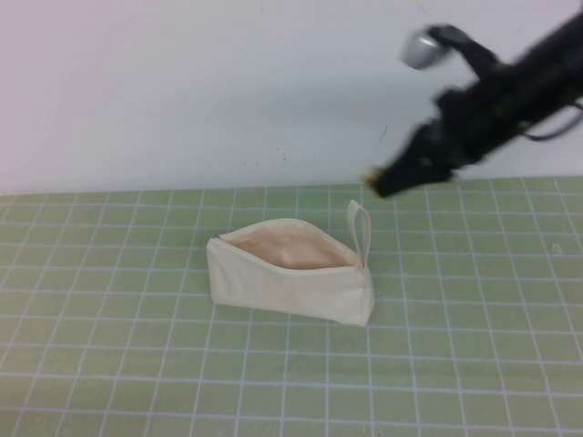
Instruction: Put eraser into pencil case
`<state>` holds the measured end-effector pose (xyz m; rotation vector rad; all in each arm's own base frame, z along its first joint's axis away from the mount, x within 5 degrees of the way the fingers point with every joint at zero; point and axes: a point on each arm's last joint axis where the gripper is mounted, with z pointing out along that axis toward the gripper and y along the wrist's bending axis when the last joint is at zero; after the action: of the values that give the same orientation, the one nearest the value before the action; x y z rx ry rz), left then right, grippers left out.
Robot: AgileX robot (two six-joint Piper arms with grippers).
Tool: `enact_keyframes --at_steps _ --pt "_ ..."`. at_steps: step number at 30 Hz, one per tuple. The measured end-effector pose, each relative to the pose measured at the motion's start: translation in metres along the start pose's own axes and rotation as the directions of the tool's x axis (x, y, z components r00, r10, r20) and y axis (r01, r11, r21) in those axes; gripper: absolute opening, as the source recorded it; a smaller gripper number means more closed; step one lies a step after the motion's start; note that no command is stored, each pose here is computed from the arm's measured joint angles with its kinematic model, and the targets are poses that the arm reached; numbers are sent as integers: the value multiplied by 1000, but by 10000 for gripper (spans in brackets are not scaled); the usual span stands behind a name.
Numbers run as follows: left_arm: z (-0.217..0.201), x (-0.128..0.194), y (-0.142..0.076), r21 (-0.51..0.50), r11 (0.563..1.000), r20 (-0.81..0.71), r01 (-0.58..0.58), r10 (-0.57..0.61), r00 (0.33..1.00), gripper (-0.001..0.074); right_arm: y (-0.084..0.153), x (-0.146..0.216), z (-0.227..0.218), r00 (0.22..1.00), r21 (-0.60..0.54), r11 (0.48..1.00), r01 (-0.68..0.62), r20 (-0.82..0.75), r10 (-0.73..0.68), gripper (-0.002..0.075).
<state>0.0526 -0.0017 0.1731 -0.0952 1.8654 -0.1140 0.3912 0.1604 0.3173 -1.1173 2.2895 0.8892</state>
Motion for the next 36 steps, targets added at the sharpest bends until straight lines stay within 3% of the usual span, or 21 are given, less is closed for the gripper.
enact_keyframes --at_steps 3,6,12,18,22,25,30,34,36 --pt "0 0 0 0 1000 0 0 0 1000 -1 35 -27 20 969 -39 975 219 126 -213 201" --pt "0 0 0 0 1000 0 0 0 1000 -1 43 -37 31 930 5 945 327 173 -323 201" --pt "0 0 0 0 1000 0 0 0 1000 -1 24 -30 61 940 -2 950 311 146 -308 214" --pt "0 0 0 0 1000 0 0 0 1000 -1 8 -25 79 956 21 967 256 142 -256 439" --pt "0 0 0 0 1000 0 0 0 1000 -1 10 -31 72 950 22 962 270 155 -271 467" --pt "0 0 0 0 1000 0 0 0 1000 -1 16 -43 54 937 8 951 310 169 -307 382" --pt "0 0 0 0 1000 0 0 0 1000 -1 47 -69 1 902 40 912 408 139 -409 76" --pt "0 0 0 0 1000 0 0 0 1000 -1 74 -86 -58 894 245 886 392 124 -430 18" --pt "0 0 0 0 1000 0 0 0 1000 -1 87 -86 -91 895 383 843 377 85 -438 10"
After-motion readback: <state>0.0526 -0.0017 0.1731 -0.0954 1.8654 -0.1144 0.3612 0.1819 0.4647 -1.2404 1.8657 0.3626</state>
